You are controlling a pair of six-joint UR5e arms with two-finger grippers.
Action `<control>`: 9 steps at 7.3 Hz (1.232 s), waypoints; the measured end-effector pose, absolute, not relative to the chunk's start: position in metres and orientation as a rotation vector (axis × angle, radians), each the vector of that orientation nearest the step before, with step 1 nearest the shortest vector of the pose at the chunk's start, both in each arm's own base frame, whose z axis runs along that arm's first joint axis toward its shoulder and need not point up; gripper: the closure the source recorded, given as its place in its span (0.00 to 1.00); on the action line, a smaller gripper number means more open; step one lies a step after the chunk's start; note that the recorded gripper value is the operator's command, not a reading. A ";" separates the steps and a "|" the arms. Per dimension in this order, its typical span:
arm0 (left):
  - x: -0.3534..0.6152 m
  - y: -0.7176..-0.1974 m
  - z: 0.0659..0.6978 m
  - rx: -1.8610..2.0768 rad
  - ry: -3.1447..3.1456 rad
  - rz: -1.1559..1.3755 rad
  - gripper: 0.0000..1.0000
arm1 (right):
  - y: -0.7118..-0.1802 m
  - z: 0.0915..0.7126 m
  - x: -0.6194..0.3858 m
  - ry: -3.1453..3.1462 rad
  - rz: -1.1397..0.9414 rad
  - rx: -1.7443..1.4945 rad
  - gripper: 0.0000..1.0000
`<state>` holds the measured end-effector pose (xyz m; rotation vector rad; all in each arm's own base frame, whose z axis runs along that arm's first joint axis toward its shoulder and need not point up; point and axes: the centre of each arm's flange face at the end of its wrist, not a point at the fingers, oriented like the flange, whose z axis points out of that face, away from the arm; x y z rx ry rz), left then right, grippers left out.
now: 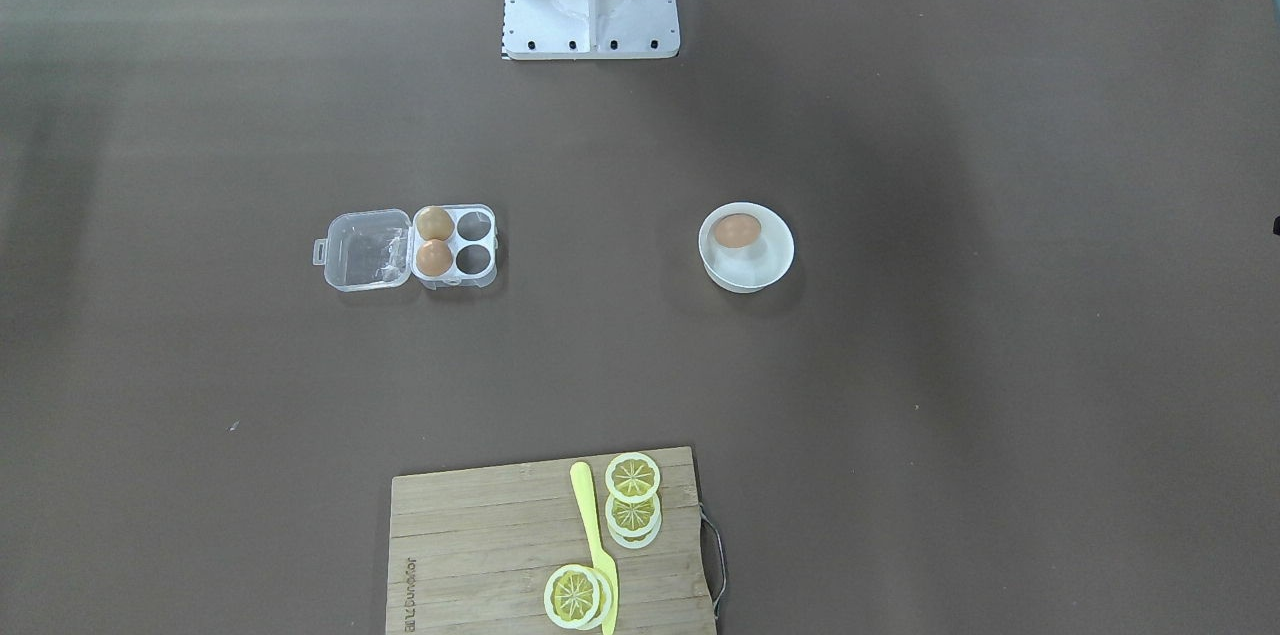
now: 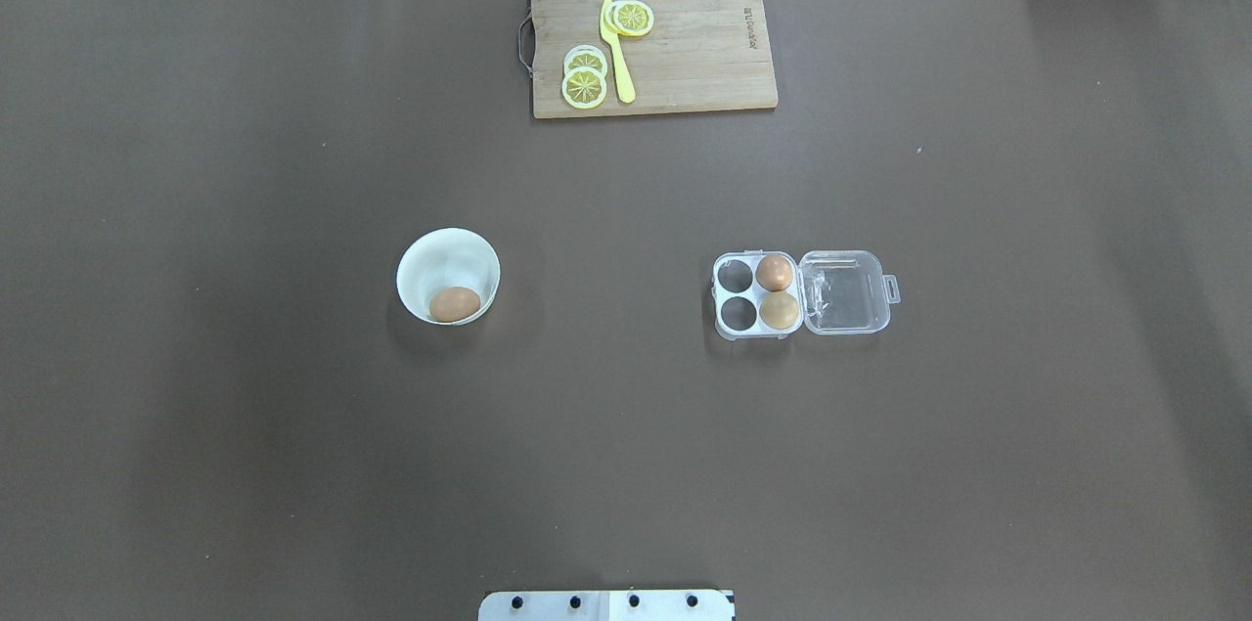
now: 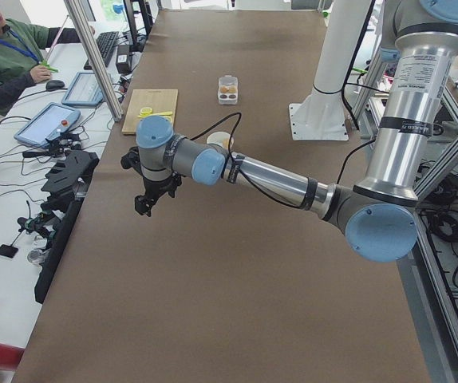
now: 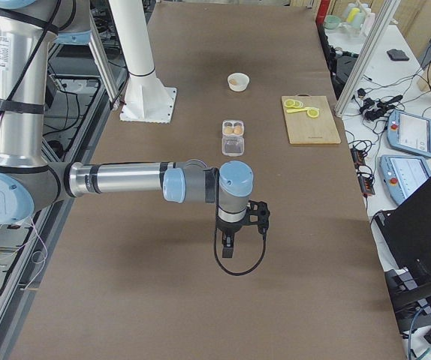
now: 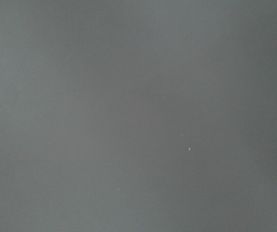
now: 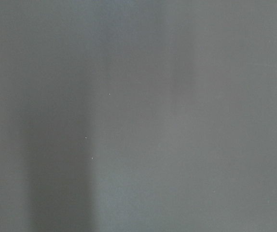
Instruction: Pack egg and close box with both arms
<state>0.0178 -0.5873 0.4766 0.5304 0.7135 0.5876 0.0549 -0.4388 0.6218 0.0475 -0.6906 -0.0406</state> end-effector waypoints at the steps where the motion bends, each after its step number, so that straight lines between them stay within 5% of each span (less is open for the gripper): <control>1: 0.038 -0.603 0.456 0.612 0.732 0.573 0.02 | -0.441 0.617 0.055 -0.690 -0.054 0.086 0.00; 6: 0.204 -0.609 0.344 0.706 0.911 0.562 0.02 | -0.458 0.596 0.051 -0.698 -0.083 0.198 0.00; 9: 0.334 -0.549 0.288 0.745 0.938 0.648 0.03 | -0.459 0.595 0.047 -0.702 -0.093 0.209 0.00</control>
